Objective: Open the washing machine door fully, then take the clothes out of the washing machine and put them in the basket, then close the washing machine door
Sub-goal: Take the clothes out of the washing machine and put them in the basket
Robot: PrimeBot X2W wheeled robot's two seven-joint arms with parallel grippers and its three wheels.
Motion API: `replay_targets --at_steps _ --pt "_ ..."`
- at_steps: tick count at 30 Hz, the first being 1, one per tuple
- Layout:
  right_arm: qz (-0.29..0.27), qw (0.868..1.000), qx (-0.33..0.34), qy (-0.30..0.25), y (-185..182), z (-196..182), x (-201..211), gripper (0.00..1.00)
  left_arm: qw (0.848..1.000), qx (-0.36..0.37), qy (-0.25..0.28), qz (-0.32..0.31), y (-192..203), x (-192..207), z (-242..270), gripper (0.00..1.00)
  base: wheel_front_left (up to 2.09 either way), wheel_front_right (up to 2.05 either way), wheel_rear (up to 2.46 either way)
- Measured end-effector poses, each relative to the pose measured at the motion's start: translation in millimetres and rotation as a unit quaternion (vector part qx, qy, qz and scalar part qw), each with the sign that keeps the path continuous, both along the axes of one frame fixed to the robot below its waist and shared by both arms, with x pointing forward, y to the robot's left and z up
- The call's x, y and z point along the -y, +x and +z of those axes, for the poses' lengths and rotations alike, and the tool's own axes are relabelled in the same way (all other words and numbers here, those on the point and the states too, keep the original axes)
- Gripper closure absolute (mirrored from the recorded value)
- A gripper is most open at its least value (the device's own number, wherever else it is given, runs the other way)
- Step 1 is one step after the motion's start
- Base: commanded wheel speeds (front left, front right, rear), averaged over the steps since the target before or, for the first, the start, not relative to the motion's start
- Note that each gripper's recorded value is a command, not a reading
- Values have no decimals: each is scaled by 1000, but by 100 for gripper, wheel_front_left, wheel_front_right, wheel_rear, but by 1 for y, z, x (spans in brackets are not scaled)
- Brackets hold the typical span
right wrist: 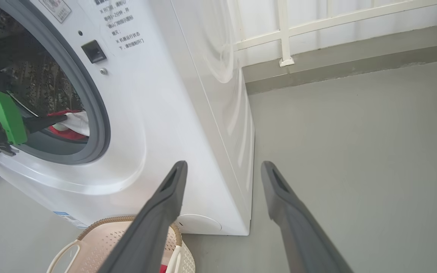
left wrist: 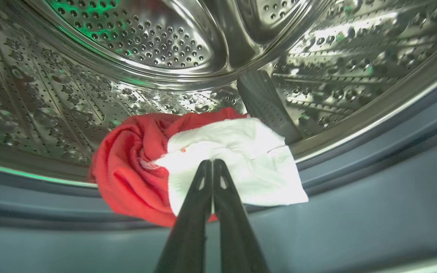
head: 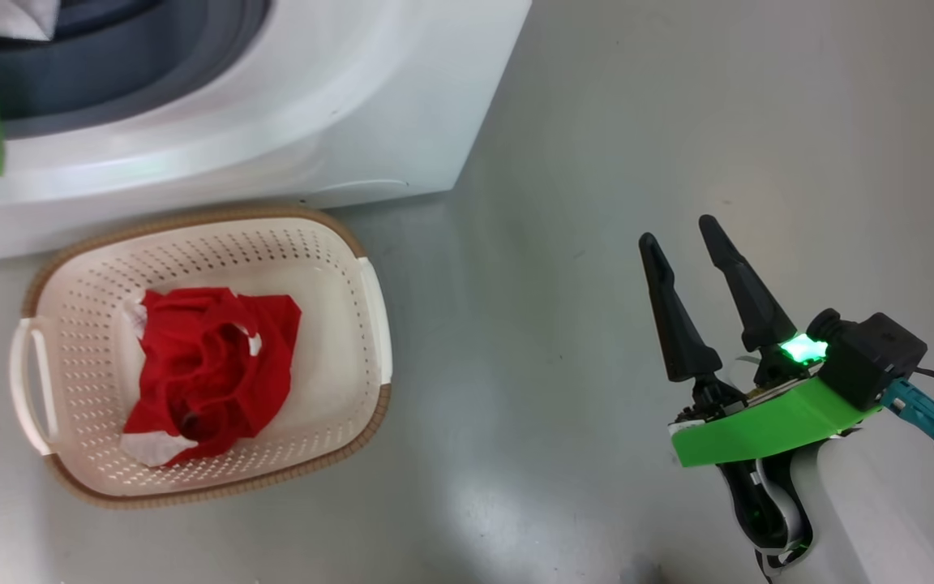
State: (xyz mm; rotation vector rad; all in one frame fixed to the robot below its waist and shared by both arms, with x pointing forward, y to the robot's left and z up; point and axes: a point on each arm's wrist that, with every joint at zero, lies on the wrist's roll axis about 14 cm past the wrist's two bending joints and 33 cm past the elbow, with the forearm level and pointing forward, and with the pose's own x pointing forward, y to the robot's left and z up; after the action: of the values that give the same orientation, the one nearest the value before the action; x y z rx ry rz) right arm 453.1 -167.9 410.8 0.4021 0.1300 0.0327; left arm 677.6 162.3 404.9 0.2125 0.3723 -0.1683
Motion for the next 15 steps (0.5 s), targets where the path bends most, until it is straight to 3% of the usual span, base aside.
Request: replay_targets --at_steps 5,15 --pt "1 1000 11 -1 0 9 -1 0 997 30 -71 15 -9 6 16 100 0 0 0" --pt "10 1000 21 -6 -11 21 -8 0 984 81 -152 38 -33 3 50 100 0 0 0"
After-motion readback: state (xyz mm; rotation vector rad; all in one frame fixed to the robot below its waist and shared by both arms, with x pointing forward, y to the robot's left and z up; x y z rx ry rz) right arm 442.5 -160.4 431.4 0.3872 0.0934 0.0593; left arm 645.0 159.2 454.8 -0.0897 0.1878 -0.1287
